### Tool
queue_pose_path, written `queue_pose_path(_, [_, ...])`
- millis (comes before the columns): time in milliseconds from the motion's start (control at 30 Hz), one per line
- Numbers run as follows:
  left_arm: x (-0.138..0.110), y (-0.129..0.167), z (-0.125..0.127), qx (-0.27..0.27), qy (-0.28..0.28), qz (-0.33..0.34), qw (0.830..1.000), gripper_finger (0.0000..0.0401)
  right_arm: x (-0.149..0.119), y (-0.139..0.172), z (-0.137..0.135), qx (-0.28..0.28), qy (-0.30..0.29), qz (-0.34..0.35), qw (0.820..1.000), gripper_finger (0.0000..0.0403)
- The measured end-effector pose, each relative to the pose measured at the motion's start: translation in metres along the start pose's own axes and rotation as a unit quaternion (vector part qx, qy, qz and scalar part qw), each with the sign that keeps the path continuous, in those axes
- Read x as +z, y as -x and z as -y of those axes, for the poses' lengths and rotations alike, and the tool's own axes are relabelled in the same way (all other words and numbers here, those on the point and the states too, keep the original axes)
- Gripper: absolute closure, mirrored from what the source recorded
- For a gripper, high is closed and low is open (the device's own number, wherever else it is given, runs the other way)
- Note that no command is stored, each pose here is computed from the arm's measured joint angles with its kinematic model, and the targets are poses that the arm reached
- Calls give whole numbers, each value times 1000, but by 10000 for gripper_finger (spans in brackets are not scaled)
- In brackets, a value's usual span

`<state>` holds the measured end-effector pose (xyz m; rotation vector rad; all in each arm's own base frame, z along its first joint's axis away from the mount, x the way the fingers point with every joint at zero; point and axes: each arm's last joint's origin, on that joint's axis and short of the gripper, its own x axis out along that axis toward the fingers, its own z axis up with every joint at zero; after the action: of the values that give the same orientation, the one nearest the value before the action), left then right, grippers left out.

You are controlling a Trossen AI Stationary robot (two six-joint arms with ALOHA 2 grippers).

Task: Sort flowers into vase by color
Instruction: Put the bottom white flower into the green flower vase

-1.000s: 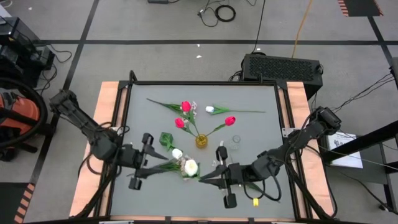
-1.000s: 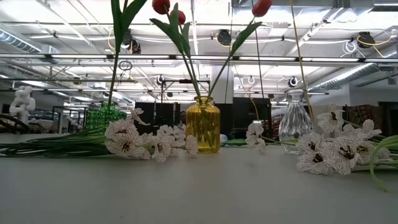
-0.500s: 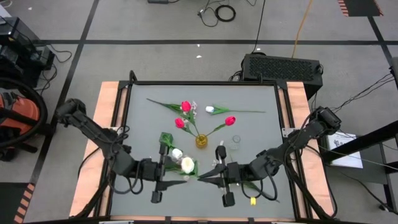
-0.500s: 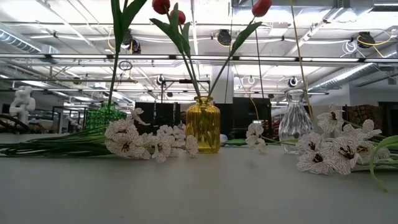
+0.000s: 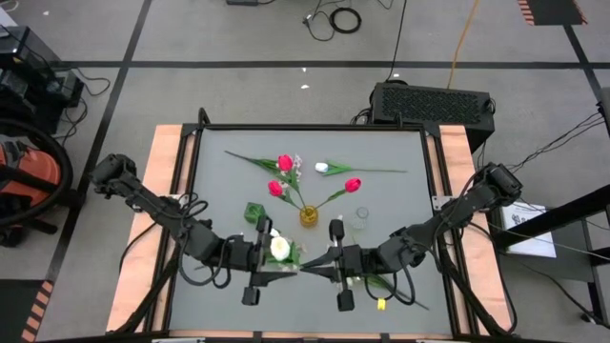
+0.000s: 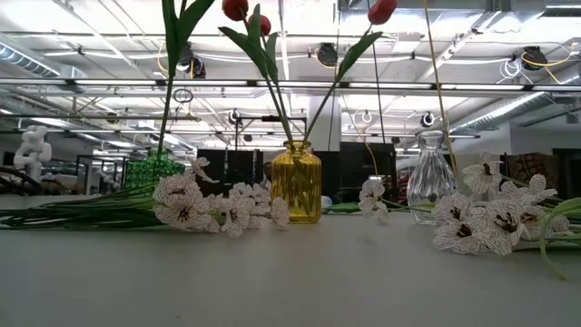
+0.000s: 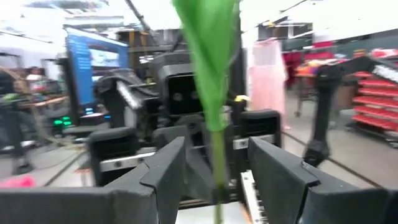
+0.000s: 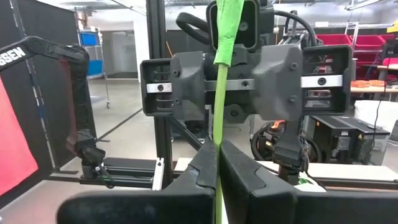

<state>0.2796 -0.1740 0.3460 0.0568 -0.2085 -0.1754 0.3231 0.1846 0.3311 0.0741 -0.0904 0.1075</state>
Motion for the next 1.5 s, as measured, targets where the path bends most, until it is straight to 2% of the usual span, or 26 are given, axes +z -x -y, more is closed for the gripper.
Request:
queue_pose_path(233, [-9,-5,-2,-10,5,-14,1000,262,-1,0,1,-1,-6,-5,1000,402])
queue_pose_path(667, [-8,-6,-2,-31,7,-4,999,329,-3,-2,4,-3,-6,-16,1000,403])
queue_pose_path(867, [-8,-6,-2,-31,7,-5,999,388,-4,-2,4,-2,-4,-17,1000,403])
queue_pose_path(967, [-8,-6,-2,-31,6,-5,999,391,-4,-2,4,-2,-4,-17,1000,400])
queue_pose_path(1067, [-5,-3,-3,-33,4,-11,999,393,-4,-2,4,-5,-3,-19,1000,382])
queue_pose_path(1333, [38,44,1,-84,9,-11,996,397,11,15,-6,9,2,-18,1000,297])
queue_pose_path(1500, [68,87,-6,-68,24,2,997,398,27,31,-14,32,-2,-14,999,271])
